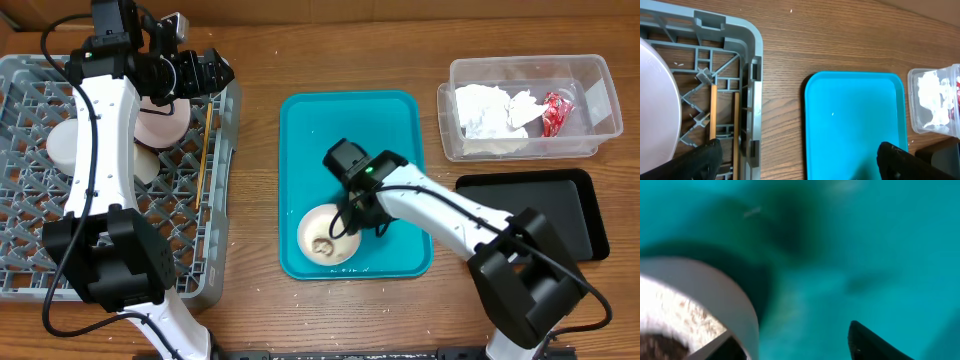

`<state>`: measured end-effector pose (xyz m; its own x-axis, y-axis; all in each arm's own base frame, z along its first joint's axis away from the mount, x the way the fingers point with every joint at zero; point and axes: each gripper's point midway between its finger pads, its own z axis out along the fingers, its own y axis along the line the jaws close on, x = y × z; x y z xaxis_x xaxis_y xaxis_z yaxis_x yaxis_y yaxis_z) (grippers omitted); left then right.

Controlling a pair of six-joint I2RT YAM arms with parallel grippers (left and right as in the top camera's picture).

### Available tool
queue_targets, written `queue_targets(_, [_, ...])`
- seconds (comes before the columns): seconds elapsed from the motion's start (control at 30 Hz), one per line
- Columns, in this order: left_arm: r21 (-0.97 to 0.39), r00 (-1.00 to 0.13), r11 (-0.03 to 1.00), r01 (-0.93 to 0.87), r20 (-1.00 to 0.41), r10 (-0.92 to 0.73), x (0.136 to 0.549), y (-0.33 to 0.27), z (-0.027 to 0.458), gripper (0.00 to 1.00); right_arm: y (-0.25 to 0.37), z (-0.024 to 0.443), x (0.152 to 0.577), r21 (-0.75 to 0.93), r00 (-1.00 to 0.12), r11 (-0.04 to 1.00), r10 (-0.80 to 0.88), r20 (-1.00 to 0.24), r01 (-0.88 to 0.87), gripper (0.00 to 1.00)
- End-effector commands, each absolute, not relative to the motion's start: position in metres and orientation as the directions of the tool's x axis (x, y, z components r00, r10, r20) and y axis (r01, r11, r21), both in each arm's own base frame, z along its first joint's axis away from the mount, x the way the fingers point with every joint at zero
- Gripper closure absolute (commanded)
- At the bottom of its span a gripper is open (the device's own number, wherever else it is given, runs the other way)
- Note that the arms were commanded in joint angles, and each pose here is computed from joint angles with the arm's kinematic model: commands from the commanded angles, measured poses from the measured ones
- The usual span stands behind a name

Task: Sort waste into correct bins and load items into the dishwasher
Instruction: 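Reach the right gripper to the pink bowl on the teal tray, then grasp the pink bowl rim and lift it with the right gripper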

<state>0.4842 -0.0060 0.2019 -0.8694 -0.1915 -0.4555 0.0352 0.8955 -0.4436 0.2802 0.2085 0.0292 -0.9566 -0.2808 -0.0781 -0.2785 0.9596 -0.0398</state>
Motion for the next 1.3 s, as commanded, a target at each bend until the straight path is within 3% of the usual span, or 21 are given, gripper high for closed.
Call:
queue_targets(0.0, [-0.44,-0.86,0.897,0.036,-0.471,-0.197,0.487,-0.008,0.21,0.0,0.166,0.034,0.314,-0.142,-0.979,0.982,-0.142,-0.143,-0.122,0.31])
queue_targets(0.33, [-0.44,-0.86,0.897,0.036,-0.471,-0.197,0.487,-0.008,0.21,0.0,0.097,0.09,0.396,-0.071,-0.951,0.988,0.109,-0.29,0.135,0.22])
queue_targets(0.5, [-0.44,-0.86,0.897,0.036,-0.471,-0.197,0.487,-0.008,0.21,0.0,0.135,0.126,0.402,0.074,-0.959,0.997,-0.01,-0.282,-0.032,0.2])
queue_targets(0.67, [-0.441,-0.86,0.897,0.036,-0.471,-0.197,0.487,-0.008,0.21,0.0,0.195,0.125,0.379,0.181,-0.958,0.966,-0.136,-0.253,-0.184,0.21])
queue_targets(0.77, [-0.441,-0.86,0.897,0.036,-0.471,-0.197,0.487,-0.008,0.21,0.0,0.225,0.116,0.361,0.154,-0.945,0.952,-0.224,-0.237,-0.264,0.3])
queue_targets(0.87, [-0.441,-0.86,0.897,0.036,-0.471,-0.197,0.487,-0.008,0.21,0.0,0.236,0.101,0.354,0.045,-0.944,0.967,-0.233,-0.233,-0.25,0.51])
queue_targets(0.97, [-0.441,-0.86,0.897,0.036,-0.471,-0.197,0.487,-0.008,0.21,0.0,0.233,0.083,0.351,-0.087,-0.954,0.981,-0.188,-0.236,-0.172,0.51])
queue_targets(1.27, [-0.441,-0.86,0.897,0.036,-0.471,-0.197,0.487,-0.008,0.21,0.0,0.221,0.052,0.345,-0.187,-0.973,0.976,-0.142,-0.18,-0.108,0.45])
